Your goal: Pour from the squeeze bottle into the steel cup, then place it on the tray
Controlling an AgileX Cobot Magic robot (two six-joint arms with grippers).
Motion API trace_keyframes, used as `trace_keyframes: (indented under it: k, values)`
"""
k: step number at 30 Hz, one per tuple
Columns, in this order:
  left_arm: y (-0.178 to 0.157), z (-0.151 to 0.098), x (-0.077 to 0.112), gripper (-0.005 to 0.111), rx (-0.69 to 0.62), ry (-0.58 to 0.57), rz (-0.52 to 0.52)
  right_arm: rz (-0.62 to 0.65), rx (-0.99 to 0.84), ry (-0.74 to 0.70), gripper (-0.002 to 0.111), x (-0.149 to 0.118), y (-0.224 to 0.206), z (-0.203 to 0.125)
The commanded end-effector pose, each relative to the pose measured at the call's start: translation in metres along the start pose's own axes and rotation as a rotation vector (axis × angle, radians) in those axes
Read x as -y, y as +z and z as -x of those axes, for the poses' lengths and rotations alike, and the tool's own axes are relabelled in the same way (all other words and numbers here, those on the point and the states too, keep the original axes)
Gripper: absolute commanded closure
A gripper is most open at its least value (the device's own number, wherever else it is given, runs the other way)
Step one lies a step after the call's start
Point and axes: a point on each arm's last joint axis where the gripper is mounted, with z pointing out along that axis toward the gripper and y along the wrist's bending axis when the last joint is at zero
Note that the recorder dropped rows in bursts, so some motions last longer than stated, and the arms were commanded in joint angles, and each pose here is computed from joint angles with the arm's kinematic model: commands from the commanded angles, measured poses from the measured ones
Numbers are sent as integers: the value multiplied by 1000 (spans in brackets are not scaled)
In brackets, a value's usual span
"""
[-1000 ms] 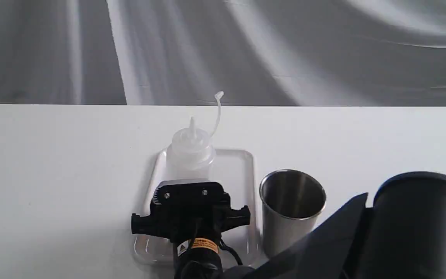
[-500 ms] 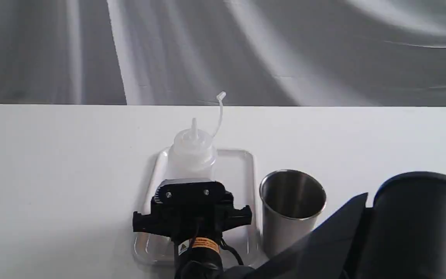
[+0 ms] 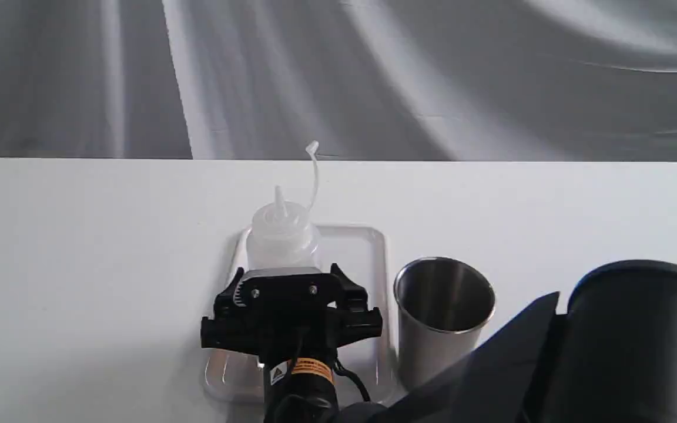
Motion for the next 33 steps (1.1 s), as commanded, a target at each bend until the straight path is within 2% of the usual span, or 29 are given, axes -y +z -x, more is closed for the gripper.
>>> trace_keyframes:
  k: [1, 5, 19, 33]
  values:
    - [0, 0, 0, 98, 13, -8, 2, -2, 20, 3, 8, 0, 1, 4]
    - [0, 0, 0, 98, 13, -6, 2, -2, 20, 5, 3, 0, 1, 4]
    - [0, 0, 0, 98, 13, -9, 2, -2, 64, 3, 3, -1, 0, 8]
    - [0, 0, 0, 98, 13, -6, 2, 25, 137, 12, 3, -9, -7, 25]
